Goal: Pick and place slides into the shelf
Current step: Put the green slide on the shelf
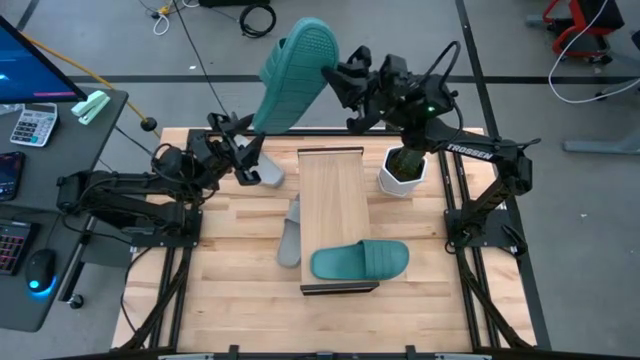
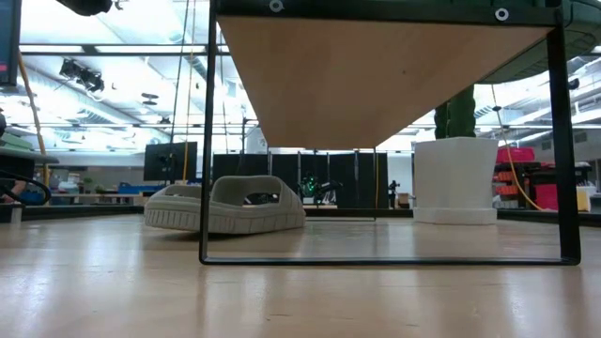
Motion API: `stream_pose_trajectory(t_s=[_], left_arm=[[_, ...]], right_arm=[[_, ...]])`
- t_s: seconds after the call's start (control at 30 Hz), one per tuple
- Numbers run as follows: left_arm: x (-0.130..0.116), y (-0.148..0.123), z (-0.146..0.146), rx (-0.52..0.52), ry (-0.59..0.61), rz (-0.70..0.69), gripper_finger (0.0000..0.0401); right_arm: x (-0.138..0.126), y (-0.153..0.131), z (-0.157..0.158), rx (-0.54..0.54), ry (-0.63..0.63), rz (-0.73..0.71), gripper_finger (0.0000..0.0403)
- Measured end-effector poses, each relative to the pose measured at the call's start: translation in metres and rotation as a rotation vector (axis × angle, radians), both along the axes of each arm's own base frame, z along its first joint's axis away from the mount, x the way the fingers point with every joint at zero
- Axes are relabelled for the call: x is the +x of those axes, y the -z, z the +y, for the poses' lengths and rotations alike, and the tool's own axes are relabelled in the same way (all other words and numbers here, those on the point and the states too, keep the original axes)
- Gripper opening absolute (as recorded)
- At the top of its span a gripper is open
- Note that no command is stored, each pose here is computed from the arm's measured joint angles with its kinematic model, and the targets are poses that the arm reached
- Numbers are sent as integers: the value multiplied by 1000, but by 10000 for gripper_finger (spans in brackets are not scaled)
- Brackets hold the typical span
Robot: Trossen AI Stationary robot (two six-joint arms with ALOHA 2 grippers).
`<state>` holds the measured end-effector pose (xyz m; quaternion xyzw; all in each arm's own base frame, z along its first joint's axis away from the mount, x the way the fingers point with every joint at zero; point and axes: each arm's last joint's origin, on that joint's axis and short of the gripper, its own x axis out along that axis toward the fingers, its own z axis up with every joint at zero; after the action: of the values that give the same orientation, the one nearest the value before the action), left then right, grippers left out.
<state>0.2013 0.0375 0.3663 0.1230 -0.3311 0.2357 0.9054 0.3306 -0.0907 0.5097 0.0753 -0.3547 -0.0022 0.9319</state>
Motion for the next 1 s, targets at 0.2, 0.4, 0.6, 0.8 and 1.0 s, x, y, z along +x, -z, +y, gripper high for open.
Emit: stream_pose_trajectory(t_s=[0.2,0.4,0.6,0.8,1.0], left_arm=[[0,0,3,-46,131,-39,223],[0,0,8,-81,180,-57,221],[6,3,8,-57,220,-94,223],[16,9,11,-61,231,-121,206],[20,12,11,-61,237,-138,179]], right_arm=[[-1,-1,-1,12,-7,-12,68],[6,4,-4,46,-31,-12,68],[13,10,-6,71,-44,2,68],[15,12,-7,71,-43,-12,68],[13,10,-6,64,-38,-46,68]])
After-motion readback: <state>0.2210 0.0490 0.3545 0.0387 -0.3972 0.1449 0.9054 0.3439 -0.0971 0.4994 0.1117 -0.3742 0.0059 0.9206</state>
